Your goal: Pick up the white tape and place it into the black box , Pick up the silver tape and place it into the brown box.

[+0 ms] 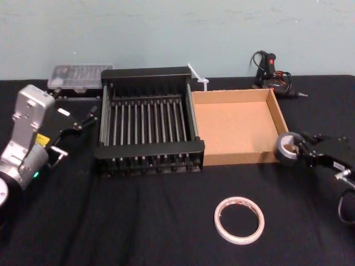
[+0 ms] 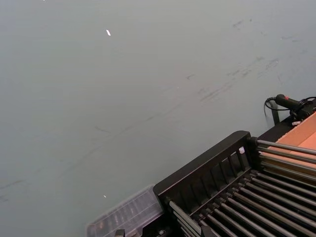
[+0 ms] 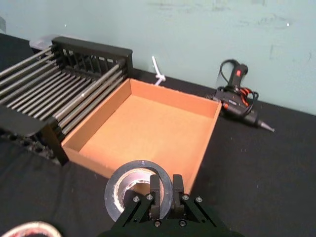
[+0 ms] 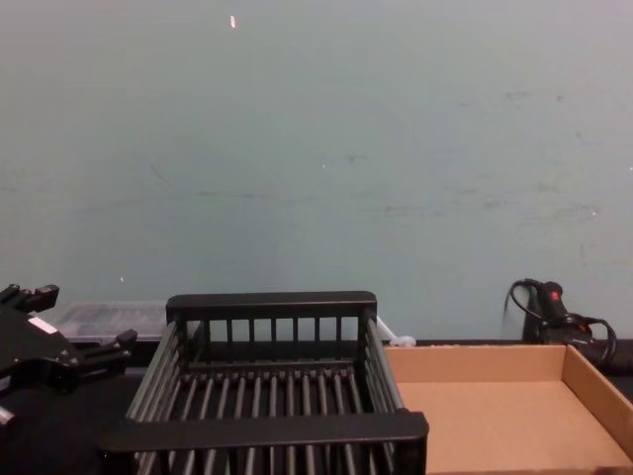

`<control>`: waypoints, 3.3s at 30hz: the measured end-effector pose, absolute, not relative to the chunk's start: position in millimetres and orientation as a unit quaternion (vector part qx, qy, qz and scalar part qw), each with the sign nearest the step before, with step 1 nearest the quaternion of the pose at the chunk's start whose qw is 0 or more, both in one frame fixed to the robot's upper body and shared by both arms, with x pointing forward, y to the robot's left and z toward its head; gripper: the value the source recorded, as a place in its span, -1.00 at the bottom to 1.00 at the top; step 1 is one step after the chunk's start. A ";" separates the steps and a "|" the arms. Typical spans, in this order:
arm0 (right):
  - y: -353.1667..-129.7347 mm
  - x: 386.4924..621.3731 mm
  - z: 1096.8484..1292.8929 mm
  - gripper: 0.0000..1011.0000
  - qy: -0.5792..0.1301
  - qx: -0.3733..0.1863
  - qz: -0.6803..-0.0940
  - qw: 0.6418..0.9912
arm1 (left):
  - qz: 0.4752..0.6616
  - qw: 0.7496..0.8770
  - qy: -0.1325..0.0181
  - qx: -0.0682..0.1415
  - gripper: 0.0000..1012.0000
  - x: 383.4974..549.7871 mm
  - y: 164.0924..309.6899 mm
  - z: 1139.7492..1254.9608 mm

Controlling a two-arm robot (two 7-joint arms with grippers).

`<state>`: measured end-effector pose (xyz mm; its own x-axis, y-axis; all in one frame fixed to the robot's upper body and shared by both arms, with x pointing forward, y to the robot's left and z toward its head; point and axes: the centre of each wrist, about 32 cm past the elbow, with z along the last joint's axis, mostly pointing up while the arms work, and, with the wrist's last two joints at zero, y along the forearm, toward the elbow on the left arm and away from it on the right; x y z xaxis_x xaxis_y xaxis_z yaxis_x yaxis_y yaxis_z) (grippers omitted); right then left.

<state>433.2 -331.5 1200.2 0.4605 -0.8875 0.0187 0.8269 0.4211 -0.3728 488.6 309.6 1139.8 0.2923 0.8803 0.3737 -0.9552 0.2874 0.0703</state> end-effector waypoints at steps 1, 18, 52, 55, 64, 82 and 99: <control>-330.8 434.8 1200.8 -0.69 0.089 -0.166 -0.512 0.838 | 0.580 0.791 -0.133 0.141 0.98 488.6 309.7 1139.8; -304.6 474.9 1207.9 -0.69 0.070 -0.153 -0.488 0.857 | 0.580 0.791 -0.132 0.142 0.98 488.6 309.7 1139.8; -216.8 550.1 1219.0 -0.69 0.041 -0.136 -0.389 0.910 | 0.580 0.791 -0.132 0.141 0.98 488.6 309.7 1139.8; -210.7 552.7 1219.3 -0.69 0.039 -0.135 -0.382 0.913 | 0.580 0.791 -0.132 0.141 0.98 488.6 309.7 1139.8; -205.2 556.8 1219.4 -0.69 0.039 -0.132 -0.385 0.913 | 0.580 0.791 -0.132 0.142 0.98 488.6 309.7 1139.8; -237.7 567.6 1209.8 -0.69 0.056 -0.141 -0.445 0.883 | 0.580 0.791 -0.132 0.141 0.98 488.6 309.7 1139.8; -255.6 562.7 1187.6 -0.69 0.076 -0.178 -0.472 0.860 | 0.580 0.791 -0.132 0.141 0.98 488.6 309.7 1139.8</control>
<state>562.7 -255.6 1187.6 0.5437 -0.8385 0.0359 0.7842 0.4922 -0.3778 488.6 309.7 1139.8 0.2923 0.8803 0.3737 -0.9552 0.2873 0.0702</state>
